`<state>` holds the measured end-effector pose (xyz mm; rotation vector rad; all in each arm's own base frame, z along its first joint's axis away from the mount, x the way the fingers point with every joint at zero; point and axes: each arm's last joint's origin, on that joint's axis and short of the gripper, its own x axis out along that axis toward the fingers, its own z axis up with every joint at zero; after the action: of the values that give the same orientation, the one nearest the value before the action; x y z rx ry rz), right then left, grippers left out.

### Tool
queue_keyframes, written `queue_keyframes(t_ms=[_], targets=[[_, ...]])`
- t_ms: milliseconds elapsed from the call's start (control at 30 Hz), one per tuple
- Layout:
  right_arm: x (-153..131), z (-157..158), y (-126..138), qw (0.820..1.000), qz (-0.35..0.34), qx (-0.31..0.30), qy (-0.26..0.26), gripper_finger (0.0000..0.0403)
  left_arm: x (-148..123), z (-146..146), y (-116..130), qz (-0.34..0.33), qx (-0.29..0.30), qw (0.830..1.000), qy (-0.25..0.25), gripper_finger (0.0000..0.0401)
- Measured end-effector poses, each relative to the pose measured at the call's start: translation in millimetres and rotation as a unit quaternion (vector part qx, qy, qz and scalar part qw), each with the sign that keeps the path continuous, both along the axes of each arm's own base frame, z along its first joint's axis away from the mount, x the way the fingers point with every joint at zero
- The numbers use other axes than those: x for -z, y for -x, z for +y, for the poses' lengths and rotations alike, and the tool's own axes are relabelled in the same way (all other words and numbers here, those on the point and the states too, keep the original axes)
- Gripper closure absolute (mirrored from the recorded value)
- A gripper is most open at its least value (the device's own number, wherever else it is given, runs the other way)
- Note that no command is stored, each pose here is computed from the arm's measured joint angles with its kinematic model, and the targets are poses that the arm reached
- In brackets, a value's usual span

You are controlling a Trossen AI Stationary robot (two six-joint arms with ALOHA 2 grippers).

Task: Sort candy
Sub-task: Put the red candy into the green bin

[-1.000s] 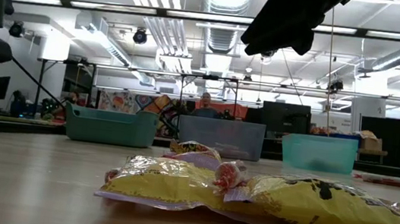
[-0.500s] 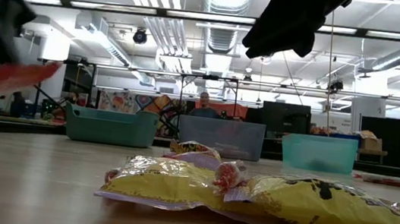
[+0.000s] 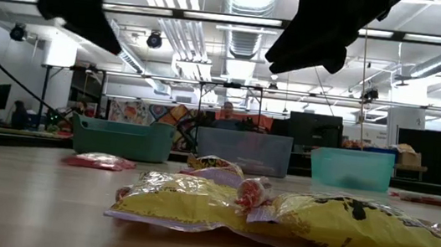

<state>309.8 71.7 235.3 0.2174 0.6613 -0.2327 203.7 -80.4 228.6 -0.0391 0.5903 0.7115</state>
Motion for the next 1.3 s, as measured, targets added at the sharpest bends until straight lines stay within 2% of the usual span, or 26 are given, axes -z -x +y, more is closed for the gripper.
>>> queue_keyframes(t_ms=[133, 200, 267, 300, 400, 467, 567, 667, 833, 933, 1033, 1133, 1300], targets=[[-1.1, 0.3, -1.0, 1.0, -0.008, 0.001, -0.003, 0.0252, -7.9, 37.3, -8.0, 0.038, -0.034, 0.998, -0.037, 0.0401], [-1.1, 0.3, -0.9, 1.0, -0.008, 0.001, -0.003, 0.0252, -10.2, 52.2, -11.9, 0.071, -0.013, 0.997, -0.032, 0.0401], [-0.9, 0.2, -0.8, 1.0, -0.006, 0.001, -0.003, 0.0252, -9.9, 59.7, -15.4, 0.11, 0.062, 0.992, 0.0, 0.0401], [-1.0, 0.2, -0.8, 1.0, -0.007, 0.001, -0.003, 0.0252, -7.2, 60.5, -16.7, 0.129, 0.118, 0.984, 0.021, 0.0401], [-0.9, 0.2, -0.8, 1.0, -0.006, 0.0, -0.002, 0.0252, 6.4, 53.7, -17.2, 0.157, 0.278, 0.944, 0.086, 0.0401], [-0.9, 0.2, -0.8, 1.0, -0.006, -0.001, -0.001, 0.0252, 15.2, 49.9, -17.4, 0.145, 0.317, 0.93, 0.114, 0.0401], [-0.7, 0.2, -0.6, 1.0, -0.005, -0.002, 0.0, 0.0252, 33.3, 49.2, -12.6, 0.157, 0.307, 0.928, 0.139, 0.0393], [-0.3, 0.1, -0.4, 1.0, -0.004, -0.002, 0.002, 0.0252, 48.6, 49.9, -10.3, 0.14, 0.293, 0.935, 0.144, 0.0369], [0.2, 0.1, -0.3, 1.0, -0.003, -0.003, 0.002, 0.0252, 71.4, 51.7, -7.2, 0.123, 0.279, 0.944, 0.128, 0.0302], [0.2, 0.1, -0.3, 1.0, -0.003, -0.003, 0.002, 0.0252, 81.4, 55.1, -4.6, 0.126, 0.241, 0.957, 0.098, 0.0259], [0.2, 0.1, -0.3, 1.0, -0.003, -0.003, 0.002, 0.0252, 90.5, 57.0, -3.3, 0.133, 0.22, 0.962, 0.087, 0.0227], [0.1, 0.1, -0.4, 1.0, -0.004, -0.003, 0.002, 0.0252, 98.9, 56.5, -4.1, 0.133, 0.221, 0.962, 0.088, 0.0213], [-0.2, 0.2, -0.6, 1.0, -0.006, -0.003, 0.002, 0.0252, 111.9, 58.9, -5.2, 0.152, 0.205, 0.962, 0.094, 0.0219]])
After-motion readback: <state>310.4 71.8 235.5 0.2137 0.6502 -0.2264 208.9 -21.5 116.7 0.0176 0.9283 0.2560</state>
